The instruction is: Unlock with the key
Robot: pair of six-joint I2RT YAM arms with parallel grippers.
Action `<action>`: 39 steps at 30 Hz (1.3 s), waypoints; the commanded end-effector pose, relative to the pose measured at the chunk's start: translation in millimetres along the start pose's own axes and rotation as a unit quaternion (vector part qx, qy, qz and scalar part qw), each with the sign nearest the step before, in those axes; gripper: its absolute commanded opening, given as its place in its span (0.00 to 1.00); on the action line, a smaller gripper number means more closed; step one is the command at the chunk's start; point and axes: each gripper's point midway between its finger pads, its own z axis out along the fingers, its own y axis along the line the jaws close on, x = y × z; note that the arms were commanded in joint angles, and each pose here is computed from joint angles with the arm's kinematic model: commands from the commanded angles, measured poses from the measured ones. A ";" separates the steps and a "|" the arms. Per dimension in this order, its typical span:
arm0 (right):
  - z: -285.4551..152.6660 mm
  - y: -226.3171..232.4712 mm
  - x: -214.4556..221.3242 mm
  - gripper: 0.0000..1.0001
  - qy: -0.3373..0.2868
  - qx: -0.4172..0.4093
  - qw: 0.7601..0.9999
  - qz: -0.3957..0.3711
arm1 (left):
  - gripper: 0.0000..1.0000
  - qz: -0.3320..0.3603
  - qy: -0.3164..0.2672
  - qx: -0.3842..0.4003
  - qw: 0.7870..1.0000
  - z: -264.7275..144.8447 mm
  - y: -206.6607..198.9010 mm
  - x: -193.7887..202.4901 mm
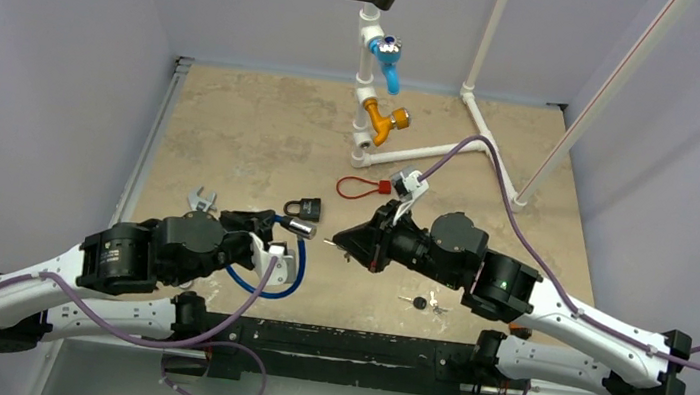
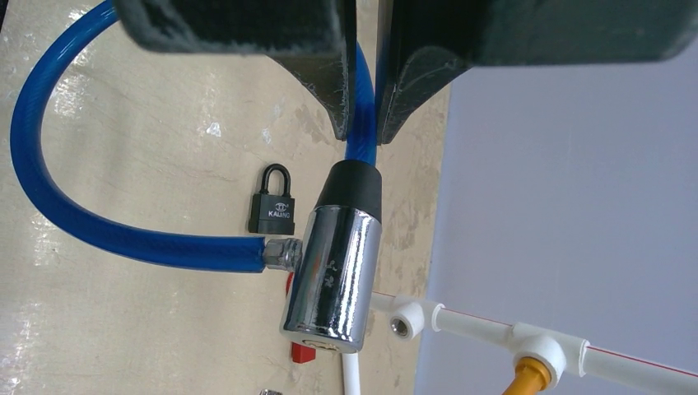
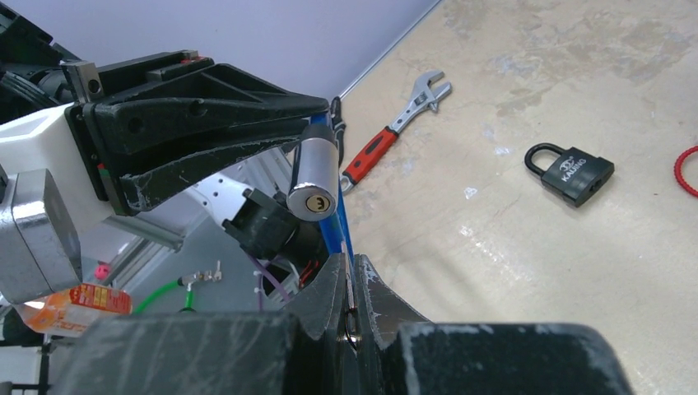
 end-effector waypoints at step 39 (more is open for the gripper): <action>13.9 14.9 -28.1 0.00 -0.042 -0.010 0.999 0.010 | 0.00 0.012 -0.041 -0.031 0.999 0.3 17.9 -20.0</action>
